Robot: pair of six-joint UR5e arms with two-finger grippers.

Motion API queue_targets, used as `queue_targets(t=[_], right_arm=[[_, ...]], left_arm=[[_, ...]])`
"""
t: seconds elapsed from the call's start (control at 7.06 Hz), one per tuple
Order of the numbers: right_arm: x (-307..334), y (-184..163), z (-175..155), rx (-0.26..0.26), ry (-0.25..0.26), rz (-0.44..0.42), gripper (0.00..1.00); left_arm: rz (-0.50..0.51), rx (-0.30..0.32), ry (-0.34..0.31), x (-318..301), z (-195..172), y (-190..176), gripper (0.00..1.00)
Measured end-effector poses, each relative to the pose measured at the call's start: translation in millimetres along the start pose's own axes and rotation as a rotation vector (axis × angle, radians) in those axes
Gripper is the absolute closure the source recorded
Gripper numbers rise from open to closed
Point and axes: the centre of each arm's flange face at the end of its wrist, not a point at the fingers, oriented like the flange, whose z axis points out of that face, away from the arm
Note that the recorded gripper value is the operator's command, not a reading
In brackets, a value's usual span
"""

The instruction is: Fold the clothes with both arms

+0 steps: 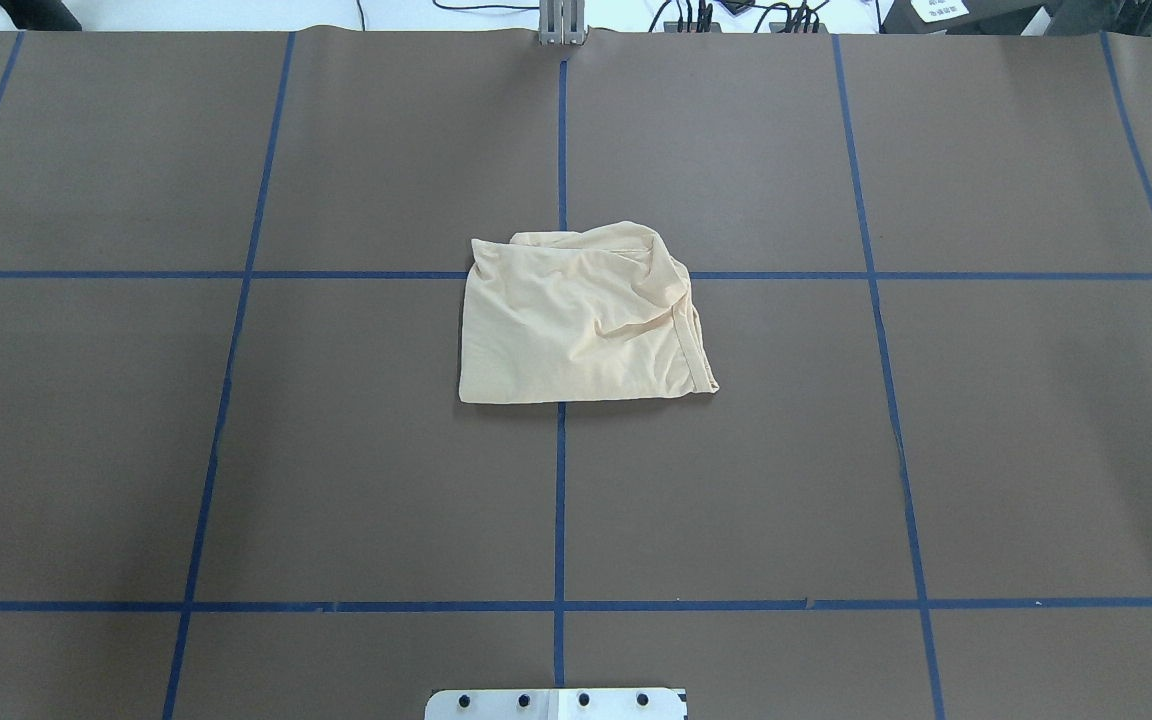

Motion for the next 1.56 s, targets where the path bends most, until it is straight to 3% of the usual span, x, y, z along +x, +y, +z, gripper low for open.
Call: queue_targets(t=[0.42, 0.99, 1.56], right_arm=[[6.7, 16.6, 8.0, 0.033, 0.002, -0.025, 0.00], [27.1, 15.1, 31.2, -0.007, -0.001, 0.024, 0.00], [11.9, 11.7, 14.5, 0.029, -0.007, -0.022, 0.00]], left_arm=[[0.014, 0.018, -0.001, 2.2, -0.7, 2.9, 0.00], [0.023, 0.023, -0.005, 2.3, 0.2, 1.1, 0.00], [-0.008, -0.008, 0.001, -7.0, 15.2, 26.8, 0.00]])
